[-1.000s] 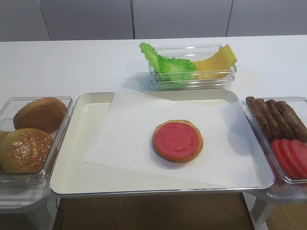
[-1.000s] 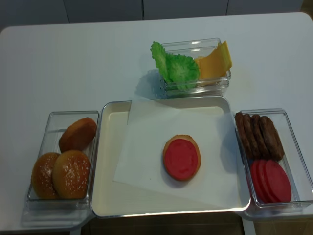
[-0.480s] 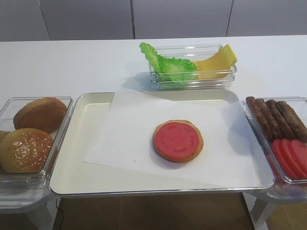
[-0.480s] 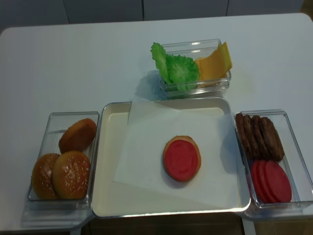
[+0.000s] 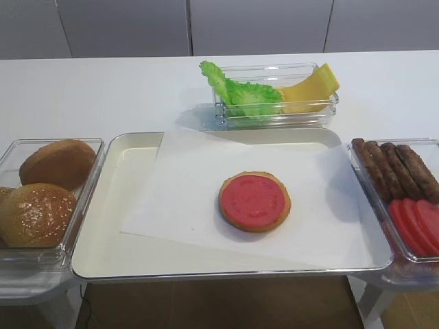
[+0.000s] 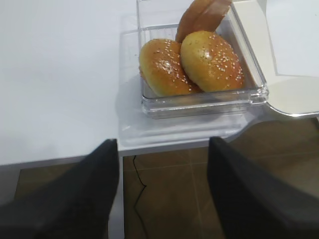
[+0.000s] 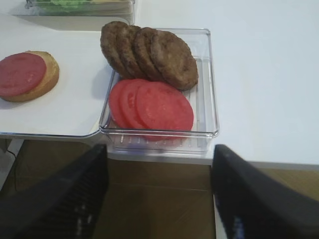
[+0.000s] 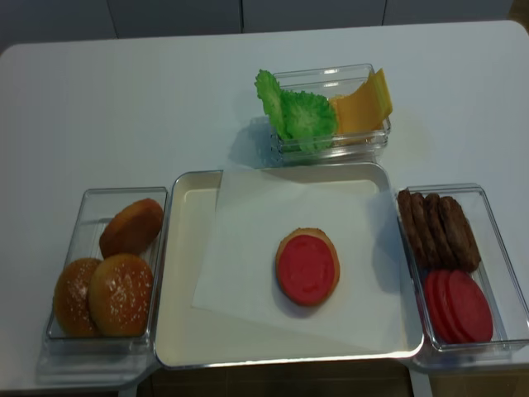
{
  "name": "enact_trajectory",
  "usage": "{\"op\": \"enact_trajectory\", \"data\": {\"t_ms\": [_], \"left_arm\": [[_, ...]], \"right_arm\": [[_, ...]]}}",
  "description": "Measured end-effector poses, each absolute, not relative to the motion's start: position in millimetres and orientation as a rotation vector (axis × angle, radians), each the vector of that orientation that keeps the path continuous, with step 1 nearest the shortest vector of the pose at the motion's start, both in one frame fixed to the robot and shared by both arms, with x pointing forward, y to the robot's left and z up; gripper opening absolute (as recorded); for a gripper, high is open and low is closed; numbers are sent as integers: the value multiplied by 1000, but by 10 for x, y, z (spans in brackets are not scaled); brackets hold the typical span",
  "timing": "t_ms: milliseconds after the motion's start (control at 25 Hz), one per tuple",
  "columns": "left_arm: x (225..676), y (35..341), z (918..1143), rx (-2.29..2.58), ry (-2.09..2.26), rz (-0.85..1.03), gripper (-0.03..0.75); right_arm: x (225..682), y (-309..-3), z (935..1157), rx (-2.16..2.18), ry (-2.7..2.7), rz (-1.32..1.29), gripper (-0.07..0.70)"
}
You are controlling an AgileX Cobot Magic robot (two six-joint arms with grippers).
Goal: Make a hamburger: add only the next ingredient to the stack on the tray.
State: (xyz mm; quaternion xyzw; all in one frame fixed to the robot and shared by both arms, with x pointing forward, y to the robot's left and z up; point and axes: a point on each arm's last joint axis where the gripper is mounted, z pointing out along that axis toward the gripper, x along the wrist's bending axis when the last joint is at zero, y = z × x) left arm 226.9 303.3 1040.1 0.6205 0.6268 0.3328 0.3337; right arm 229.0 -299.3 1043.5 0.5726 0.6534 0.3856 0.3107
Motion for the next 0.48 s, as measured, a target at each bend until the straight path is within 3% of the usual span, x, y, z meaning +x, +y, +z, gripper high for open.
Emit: {"op": "enact_trajectory", "data": {"t_ms": [480], "left_arm": [[2269,3033,10401,1620,1636,869,419]], "right_arm": [[2290,-2993,10435,1512,1725,1018,503]]}}
